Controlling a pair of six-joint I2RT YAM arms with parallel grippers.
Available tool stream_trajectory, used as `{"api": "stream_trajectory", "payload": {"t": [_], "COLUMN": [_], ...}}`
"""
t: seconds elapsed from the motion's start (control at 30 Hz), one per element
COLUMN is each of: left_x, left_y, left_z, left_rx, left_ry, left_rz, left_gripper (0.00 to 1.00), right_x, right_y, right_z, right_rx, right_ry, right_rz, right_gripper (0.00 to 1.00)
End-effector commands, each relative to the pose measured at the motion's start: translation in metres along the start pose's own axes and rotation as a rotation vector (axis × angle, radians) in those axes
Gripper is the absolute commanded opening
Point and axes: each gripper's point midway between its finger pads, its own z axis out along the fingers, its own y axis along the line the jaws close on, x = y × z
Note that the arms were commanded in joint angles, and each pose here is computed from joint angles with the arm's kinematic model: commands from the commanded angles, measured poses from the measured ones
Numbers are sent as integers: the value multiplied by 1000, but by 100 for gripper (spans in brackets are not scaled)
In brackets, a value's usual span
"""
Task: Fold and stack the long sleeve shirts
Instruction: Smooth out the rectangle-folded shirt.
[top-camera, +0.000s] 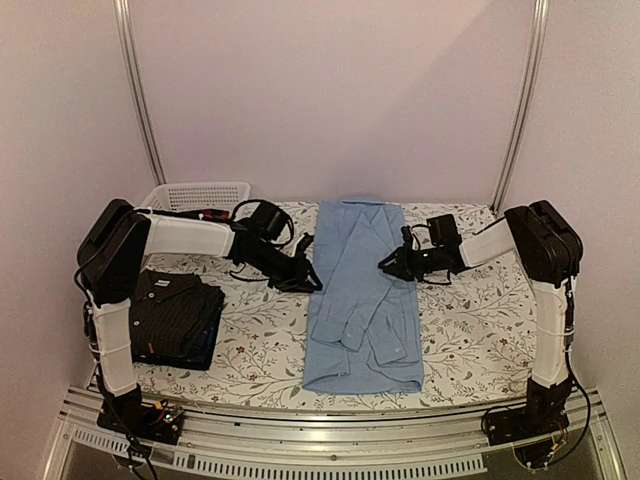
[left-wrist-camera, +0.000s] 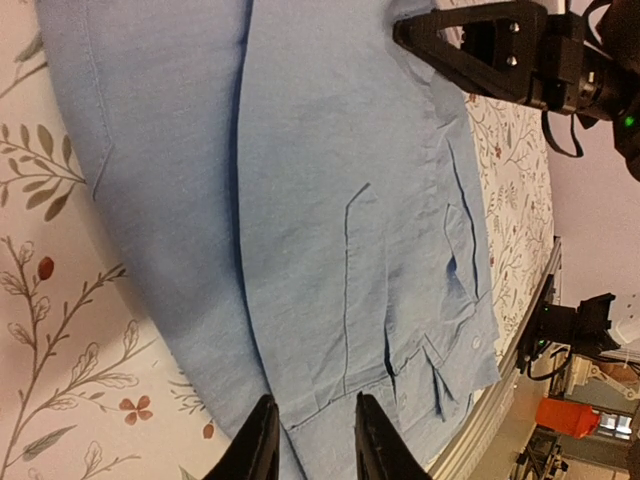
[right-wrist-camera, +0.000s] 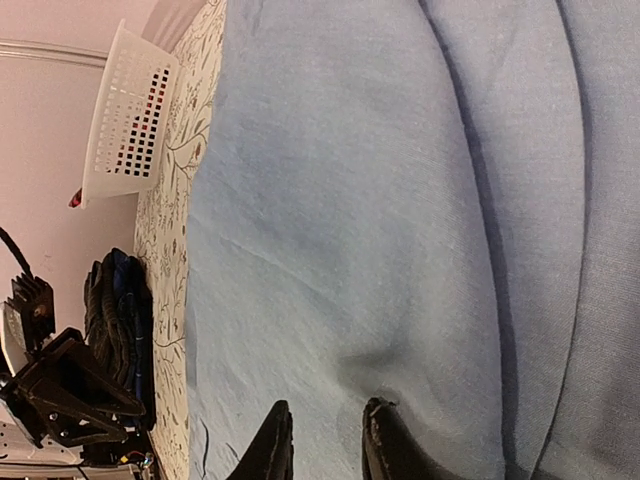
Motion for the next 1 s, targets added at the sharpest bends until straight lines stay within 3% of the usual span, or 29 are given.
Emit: {"api": "stream_trajectory", "payload": {"t": [0.0, 0.3, 0.67, 0.8, 0.97], "left_x": [-2, -2, 2, 6, 20], "left_y": [-16, -16, -13, -14, -14], "left_z": [-8, -11, -15, -18, -26], "left_rx": [30, 26, 17, 20, 20], "left_ry": [-19, -19, -23, -26, -37], "left_rz": [38, 43, 41, 37, 16], "left_gripper": [27, 27, 27, 27, 27], "right_x": [-26, -32, -32, -33, -45], "right_y": [55, 81, 33, 27, 60], "right_z": [-10, 36, 93, 97, 75], "right_rx": [-51, -112, -51, -28, -39], "right_ry": [-52, -20, 3, 7, -23], "right_rz": [-82, -95, 9, 39, -11], "right_gripper": [23, 23, 22, 21, 22]}}
